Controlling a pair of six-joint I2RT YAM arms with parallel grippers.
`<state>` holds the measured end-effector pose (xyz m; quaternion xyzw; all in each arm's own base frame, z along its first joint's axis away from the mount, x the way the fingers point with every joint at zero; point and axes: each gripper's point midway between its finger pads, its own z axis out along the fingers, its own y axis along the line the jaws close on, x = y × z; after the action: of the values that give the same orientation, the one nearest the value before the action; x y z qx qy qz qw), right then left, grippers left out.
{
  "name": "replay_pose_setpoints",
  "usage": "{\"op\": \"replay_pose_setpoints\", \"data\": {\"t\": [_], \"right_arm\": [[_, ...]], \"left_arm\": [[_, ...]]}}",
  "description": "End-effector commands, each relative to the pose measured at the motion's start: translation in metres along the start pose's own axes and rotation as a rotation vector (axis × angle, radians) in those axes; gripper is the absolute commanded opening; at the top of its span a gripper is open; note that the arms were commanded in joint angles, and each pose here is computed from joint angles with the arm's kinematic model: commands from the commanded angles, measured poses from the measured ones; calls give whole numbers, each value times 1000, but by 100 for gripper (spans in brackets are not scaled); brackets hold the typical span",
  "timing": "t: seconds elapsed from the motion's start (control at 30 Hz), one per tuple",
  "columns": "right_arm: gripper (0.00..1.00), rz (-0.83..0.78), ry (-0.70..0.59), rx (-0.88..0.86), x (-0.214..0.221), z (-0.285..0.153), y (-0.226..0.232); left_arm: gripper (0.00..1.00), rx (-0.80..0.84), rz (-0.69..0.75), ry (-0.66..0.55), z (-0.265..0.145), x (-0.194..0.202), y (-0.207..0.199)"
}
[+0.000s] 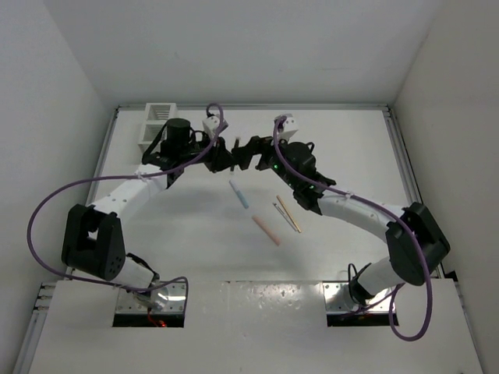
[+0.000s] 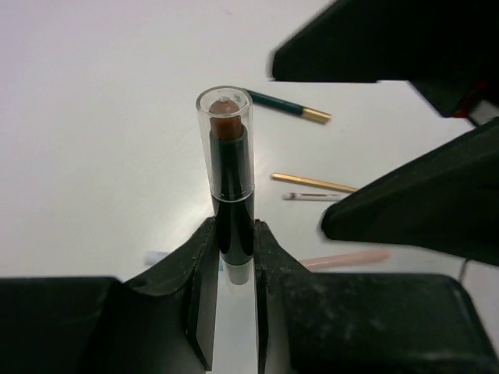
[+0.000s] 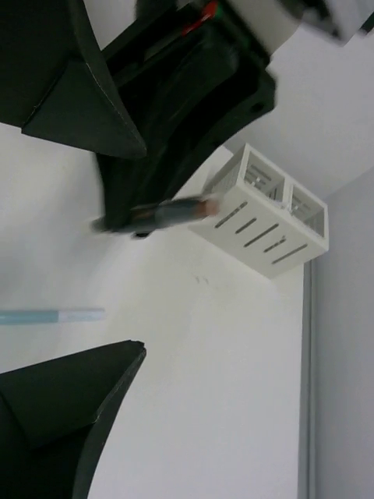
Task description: Organize the makeup
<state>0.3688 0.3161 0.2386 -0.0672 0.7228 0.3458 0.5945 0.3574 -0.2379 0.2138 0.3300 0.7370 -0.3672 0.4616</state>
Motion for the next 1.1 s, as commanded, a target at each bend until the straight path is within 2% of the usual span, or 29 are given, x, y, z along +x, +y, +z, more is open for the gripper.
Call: {"op": "replay_pose_setpoints", "data": {"t": [0.0,0.07,0.13,0.17,0.2,0.23,0.27,0.33,0.37,0.47,0.5,0.73,0.8,0.97,1.0,1.03,1.07], "right_arm": [[100,-40,-28,62,-20,-14,-13],[100,-59,-2,127,-11,-29,-33],[100,-85,-55,199,-31,-47,-51],[100,-108,-22,260,-15,-57,-72],[100,-170,-28,269,-23,-69,-75],[100,-202,17,298,-8,-79,-86],[100,-243,-5,318,-18,-89,-88],[100,-312,55,360,0,-103,-104],[100,-327,43,380,-5,-112,-107],[100,-402,105,428,13,-135,-125],[100,-422,113,437,15,-140,-129],[100,-496,149,497,27,-167,-149],[100,-502,160,511,30,-171,-153],[100,-530,258,524,47,-178,-162],[100,-520,257,545,37,-177,-166],[100,-518,362,532,54,-182,-170],[100,-505,398,524,56,-179,-170]], "left_arm": [[0,-175,141,-88,-23,-45,46],[0,-265,162,-86,-32,-48,74],[0,-417,215,-118,-54,-63,119],[0,-469,245,-136,-62,-72,135],[0,-561,266,-180,-80,-85,161],[0,-604,287,-197,-87,-92,176],[0,-664,305,-232,-98,-105,203],[0,-730,308,-266,-108,-116,232],[0,-739,269,-255,-101,-103,256],[0,-800,286,-332,-120,-140,292],[0,-806,269,-315,-115,-127,310],[0,-928,275,-266,-117,-101,355],[0,-945,254,-246,-118,-83,366],[0,-958,241,-186,-117,-50,375],[5,-958,241,-186,-116,-50,375],[10,-956,233,-176,-115,-44,375],[15,-968,230,-176,-122,-43,379]]}}
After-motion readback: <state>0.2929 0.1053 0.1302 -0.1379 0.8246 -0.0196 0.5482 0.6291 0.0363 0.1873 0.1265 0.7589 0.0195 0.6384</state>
